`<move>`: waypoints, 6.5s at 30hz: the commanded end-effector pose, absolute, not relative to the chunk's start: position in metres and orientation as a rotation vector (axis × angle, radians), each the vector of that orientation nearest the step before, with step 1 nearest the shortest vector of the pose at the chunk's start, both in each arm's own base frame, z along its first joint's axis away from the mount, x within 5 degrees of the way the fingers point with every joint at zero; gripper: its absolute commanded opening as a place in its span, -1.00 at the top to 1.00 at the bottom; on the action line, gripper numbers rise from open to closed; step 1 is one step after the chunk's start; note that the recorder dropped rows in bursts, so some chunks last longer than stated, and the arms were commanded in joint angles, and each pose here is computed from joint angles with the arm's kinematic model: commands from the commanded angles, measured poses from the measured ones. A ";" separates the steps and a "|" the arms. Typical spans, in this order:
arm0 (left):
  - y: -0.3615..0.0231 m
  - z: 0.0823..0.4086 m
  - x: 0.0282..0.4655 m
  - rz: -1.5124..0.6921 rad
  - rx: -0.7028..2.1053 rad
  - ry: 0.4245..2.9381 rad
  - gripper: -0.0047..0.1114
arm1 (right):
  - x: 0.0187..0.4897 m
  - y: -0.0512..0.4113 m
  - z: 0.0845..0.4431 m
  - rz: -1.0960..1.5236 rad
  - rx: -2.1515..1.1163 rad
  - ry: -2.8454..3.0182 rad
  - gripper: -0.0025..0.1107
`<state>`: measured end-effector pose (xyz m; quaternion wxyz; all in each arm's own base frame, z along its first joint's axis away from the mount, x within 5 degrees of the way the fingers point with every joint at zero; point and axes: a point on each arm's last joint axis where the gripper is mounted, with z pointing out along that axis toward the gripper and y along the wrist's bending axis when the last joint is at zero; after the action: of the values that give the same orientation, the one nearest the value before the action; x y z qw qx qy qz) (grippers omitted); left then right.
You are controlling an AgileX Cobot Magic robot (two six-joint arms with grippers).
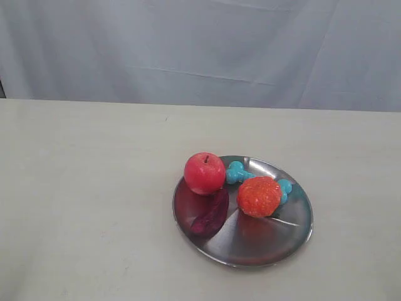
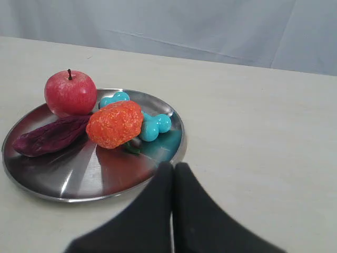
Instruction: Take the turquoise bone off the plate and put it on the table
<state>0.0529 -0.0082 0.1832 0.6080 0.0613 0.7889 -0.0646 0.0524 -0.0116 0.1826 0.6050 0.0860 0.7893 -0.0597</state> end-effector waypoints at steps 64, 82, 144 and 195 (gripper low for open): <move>-0.008 0.182 0.053 -0.152 0.143 1.824 0.92 | 0.122 -0.011 0.357 0.035 0.183 2.097 0.96; -0.008 0.182 0.053 -0.152 0.143 1.824 0.92 | 0.312 -0.027 0.378 -0.040 -0.216 2.496 0.96; -0.008 0.182 0.053 -0.152 0.143 1.824 0.92 | 0.439 -0.006 0.181 -0.107 -0.854 2.656 0.36; -0.008 0.182 0.053 -0.152 0.143 1.824 0.92 | 0.445 -0.009 0.127 -0.126 -0.919 2.749 0.35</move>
<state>0.0529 -0.0082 0.1832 0.6080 0.0613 0.7889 -0.0646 0.4444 -0.0105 0.1312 0.1240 -0.3151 0.9399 -0.0449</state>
